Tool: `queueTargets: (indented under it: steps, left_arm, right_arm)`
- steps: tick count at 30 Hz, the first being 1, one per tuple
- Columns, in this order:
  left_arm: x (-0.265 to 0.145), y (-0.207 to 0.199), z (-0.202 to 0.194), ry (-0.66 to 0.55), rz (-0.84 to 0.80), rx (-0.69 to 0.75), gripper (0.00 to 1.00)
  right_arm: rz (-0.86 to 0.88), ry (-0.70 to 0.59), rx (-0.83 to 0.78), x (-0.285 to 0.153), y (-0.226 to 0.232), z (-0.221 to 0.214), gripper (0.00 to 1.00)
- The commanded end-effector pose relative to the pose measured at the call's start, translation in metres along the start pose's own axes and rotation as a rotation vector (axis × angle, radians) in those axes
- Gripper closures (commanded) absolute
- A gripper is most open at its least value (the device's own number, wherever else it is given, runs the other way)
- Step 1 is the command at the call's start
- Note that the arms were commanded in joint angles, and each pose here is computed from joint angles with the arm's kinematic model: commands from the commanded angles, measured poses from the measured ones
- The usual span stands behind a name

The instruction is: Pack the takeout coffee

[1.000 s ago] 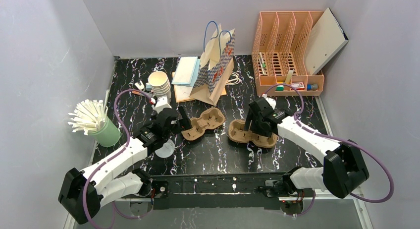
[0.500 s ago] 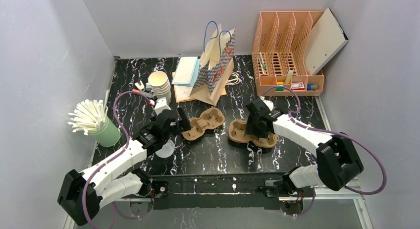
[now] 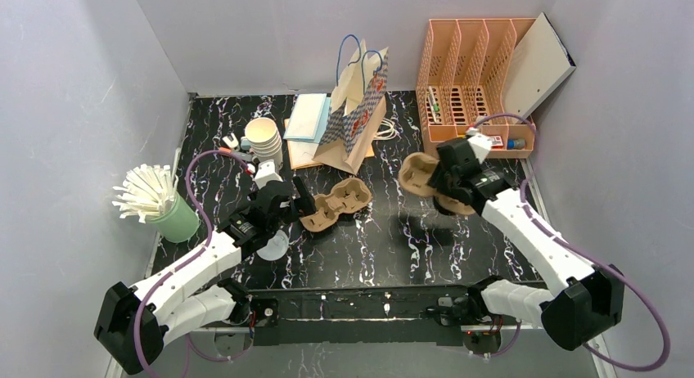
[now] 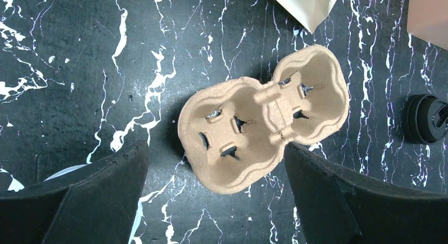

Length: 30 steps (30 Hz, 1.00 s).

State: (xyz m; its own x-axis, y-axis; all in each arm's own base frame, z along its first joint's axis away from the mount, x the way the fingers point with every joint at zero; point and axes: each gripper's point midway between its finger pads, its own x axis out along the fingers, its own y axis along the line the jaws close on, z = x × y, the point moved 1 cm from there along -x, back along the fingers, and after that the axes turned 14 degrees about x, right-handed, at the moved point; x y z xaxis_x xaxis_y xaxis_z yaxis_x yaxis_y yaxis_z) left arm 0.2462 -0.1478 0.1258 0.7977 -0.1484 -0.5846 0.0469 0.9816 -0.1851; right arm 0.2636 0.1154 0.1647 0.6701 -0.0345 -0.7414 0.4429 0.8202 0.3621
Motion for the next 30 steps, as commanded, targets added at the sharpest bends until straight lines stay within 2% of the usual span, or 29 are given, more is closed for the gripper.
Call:
queueTargets:
  steps: [1, 7, 11, 14, 15, 16, 17, 18, 20, 25, 28, 30]
  left_arm:
    - [-0.002, 0.001, 0.005, -0.023, -0.002, -0.008, 0.04]
    - [0.000, -0.004, 0.004, -0.022, -0.023, -0.020, 0.04]
    - [0.002, -0.006, 0.003, -0.015, -0.029, -0.030, 0.04]
    - [0.004, -0.008, 0.001, -0.001, -0.029, -0.045, 0.05]
    - [0.006, -0.008, -0.001, 0.005, -0.025, -0.050, 0.05]
    - [0.007, -0.008, -0.002, 0.011, -0.021, -0.053, 0.06]
    - [0.008, -0.007, -0.004, 0.015, -0.015, -0.057, 0.06]
    - [0.009, -0.006, -0.004, 0.020, -0.007, -0.060, 0.06]
    - [0.011, -0.005, -0.007, 0.032, 0.007, -0.061, 0.07]
    - [0.013, -0.001, -0.011, 0.047, 0.030, -0.070, 0.09]
    - [0.012, 0.004, -0.010, 0.046, 0.062, -0.057, 0.10]
    - [0.011, 0.008, -0.006, 0.032, 0.087, -0.050, 0.10]
  right_arm:
    - [-0.128, -0.226, 0.135, -0.004, -0.037, 0.065, 0.59]
    - [-0.247, -0.361, 0.479, 0.016, -0.099, 0.115, 0.59]
    - [-0.295, -0.332, 0.718, 0.043, -0.140, 0.124, 0.59]
    - [-0.344, -0.322, 0.832, 0.059, -0.164, 0.124, 0.59]
    - [-0.365, -0.318, 0.860, 0.062, -0.171, 0.123, 0.54]
    - [-0.388, -0.315, 0.884, 0.065, -0.178, 0.122, 0.44]
    - [-0.405, -0.309, 0.896, 0.068, -0.183, 0.121, 0.28]
    - [-0.421, -0.306, 0.901, 0.070, -0.186, 0.121, 0.14]
    - [-0.447, -0.299, 0.910, 0.070, -0.192, 0.120, 0.03]
    - [-0.360, -0.313, 0.798, 0.051, -0.178, 0.137, 0.02]
    - [-0.196, -0.260, 0.621, 0.039, -0.144, 0.141, 0.02]
    - [-0.148, -0.236, 0.479, 0.034, -0.119, 0.132, 0.02]
